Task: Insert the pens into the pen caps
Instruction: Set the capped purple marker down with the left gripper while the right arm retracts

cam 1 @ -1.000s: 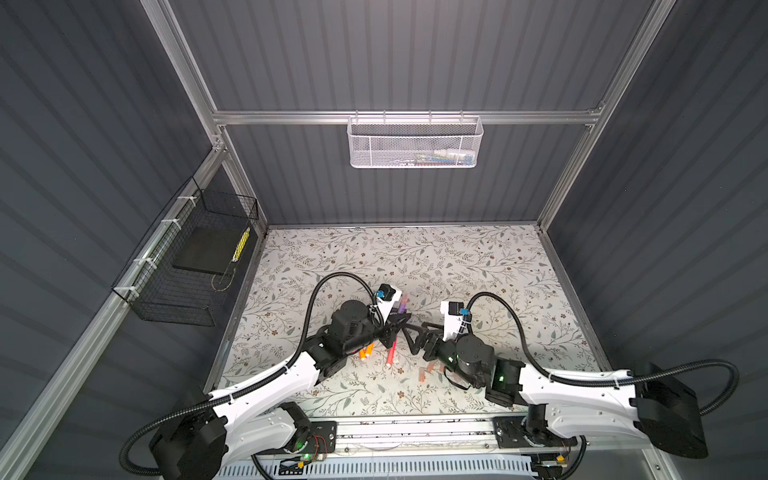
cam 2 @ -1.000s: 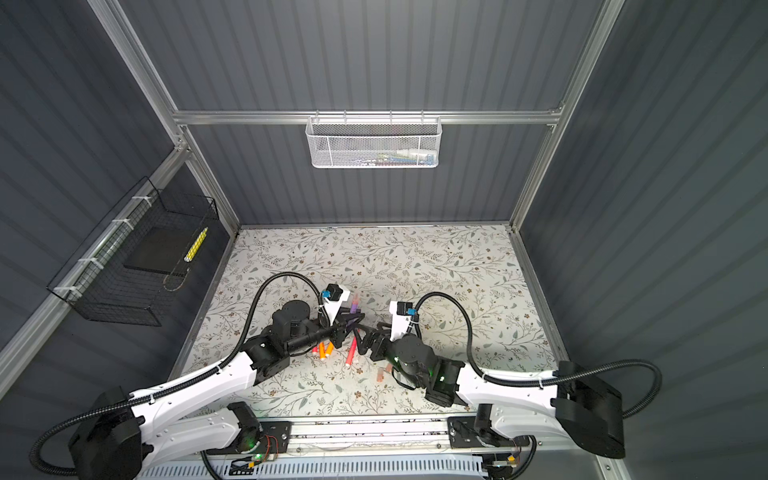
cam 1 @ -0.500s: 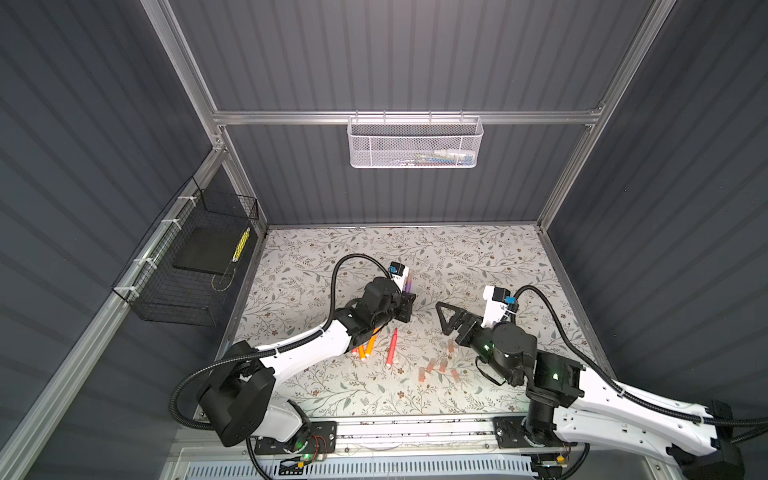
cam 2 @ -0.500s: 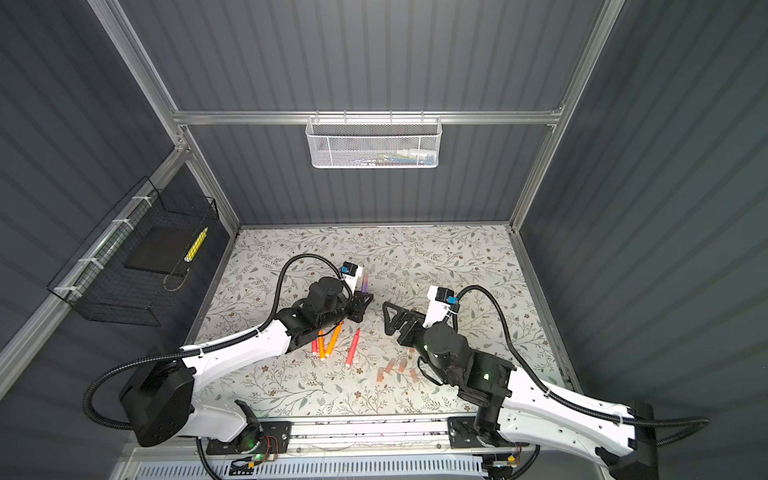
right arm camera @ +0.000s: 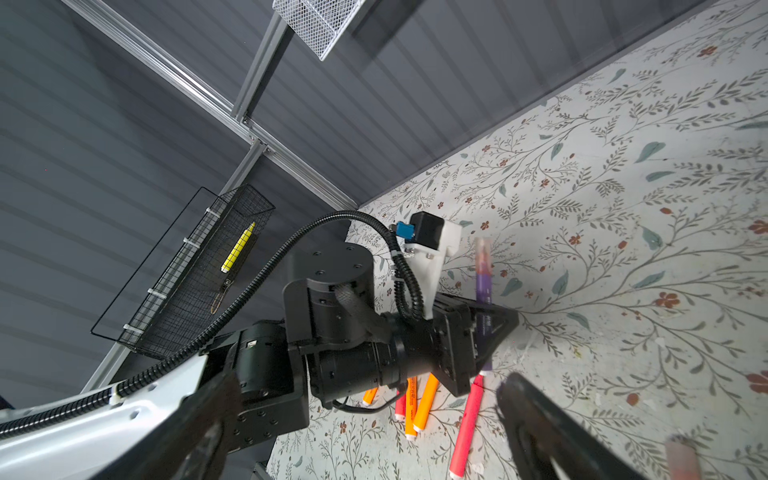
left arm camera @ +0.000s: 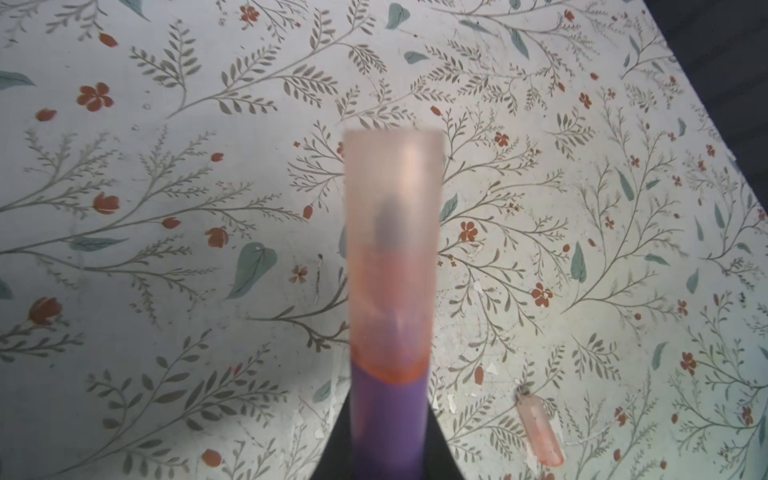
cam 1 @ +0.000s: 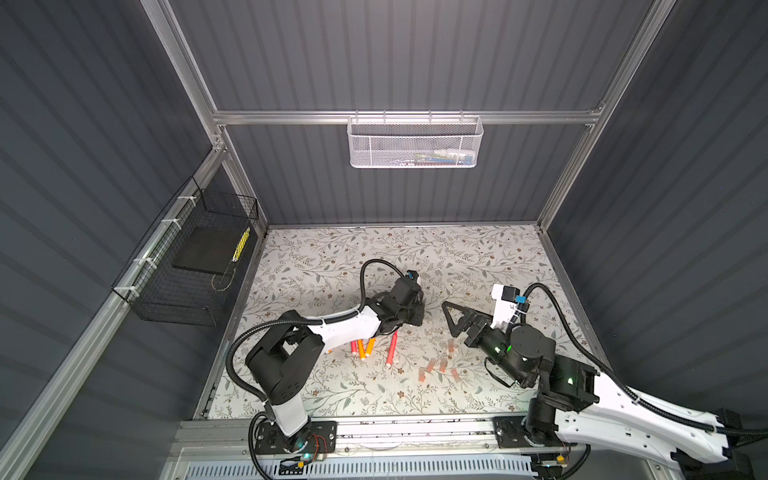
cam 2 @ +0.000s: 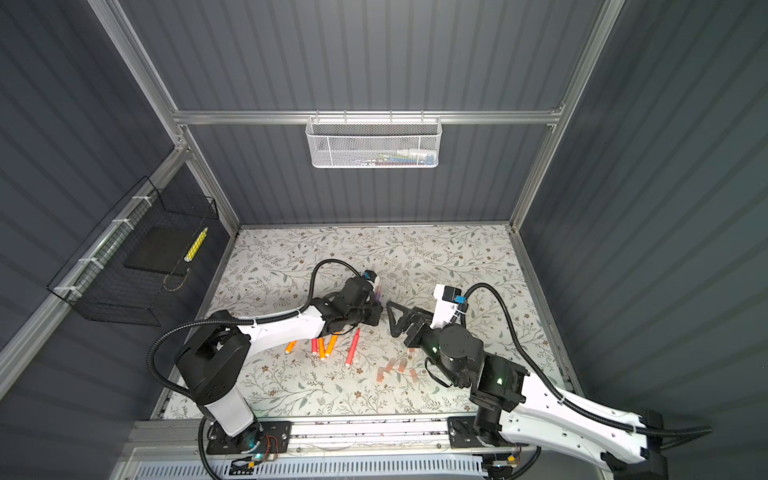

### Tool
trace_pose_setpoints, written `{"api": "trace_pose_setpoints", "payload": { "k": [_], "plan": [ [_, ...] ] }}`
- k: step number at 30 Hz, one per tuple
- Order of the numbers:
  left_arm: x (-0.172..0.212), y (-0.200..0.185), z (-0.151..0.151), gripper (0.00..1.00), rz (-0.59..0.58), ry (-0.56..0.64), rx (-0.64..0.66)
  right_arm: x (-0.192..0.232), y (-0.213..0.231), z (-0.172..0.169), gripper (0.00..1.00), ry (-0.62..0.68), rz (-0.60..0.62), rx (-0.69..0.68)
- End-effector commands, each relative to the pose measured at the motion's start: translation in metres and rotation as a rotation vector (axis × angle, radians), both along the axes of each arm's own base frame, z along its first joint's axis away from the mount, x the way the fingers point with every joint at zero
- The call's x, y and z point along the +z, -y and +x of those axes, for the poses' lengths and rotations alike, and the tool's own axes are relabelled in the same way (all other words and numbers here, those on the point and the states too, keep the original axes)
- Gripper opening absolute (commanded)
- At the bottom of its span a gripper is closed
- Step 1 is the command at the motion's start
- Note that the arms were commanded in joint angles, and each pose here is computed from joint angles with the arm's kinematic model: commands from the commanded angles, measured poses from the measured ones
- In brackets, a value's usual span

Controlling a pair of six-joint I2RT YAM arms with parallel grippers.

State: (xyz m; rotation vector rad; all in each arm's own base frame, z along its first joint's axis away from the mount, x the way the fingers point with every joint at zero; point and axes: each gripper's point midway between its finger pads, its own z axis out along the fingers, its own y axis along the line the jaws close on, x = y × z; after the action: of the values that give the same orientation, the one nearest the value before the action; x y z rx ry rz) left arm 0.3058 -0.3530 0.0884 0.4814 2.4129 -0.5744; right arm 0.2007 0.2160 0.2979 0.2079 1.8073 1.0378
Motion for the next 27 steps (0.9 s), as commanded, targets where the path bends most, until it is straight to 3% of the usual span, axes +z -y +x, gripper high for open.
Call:
{"api": "trace_pose_setpoints", "payload": {
  "k": [1,5,9,20,27],
  "plan": [
    [-0.011,0.007,-0.004,0.00,0.044,-0.035,0.014,-0.011,0.002,0.000,0.99,0.041,-0.095,0.014],
    [-0.038,0.011,0.000,0.00,0.116,-0.068,0.029,-0.028,0.009,0.009,0.99,0.087,-0.231,-0.028],
    [-0.048,0.009,0.005,0.00,0.159,-0.076,0.052,-0.055,0.040,0.027,0.99,-0.002,-0.326,-0.150],
    [-0.065,0.010,-0.004,0.00,0.178,-0.128,0.015,-0.104,0.117,0.047,0.99,-0.123,-0.343,-0.381],
    [-0.071,0.019,-0.003,0.12,0.189,-0.137,-0.027,-0.123,0.144,0.056,0.99,-0.174,-0.432,-0.481]
  ]
}}
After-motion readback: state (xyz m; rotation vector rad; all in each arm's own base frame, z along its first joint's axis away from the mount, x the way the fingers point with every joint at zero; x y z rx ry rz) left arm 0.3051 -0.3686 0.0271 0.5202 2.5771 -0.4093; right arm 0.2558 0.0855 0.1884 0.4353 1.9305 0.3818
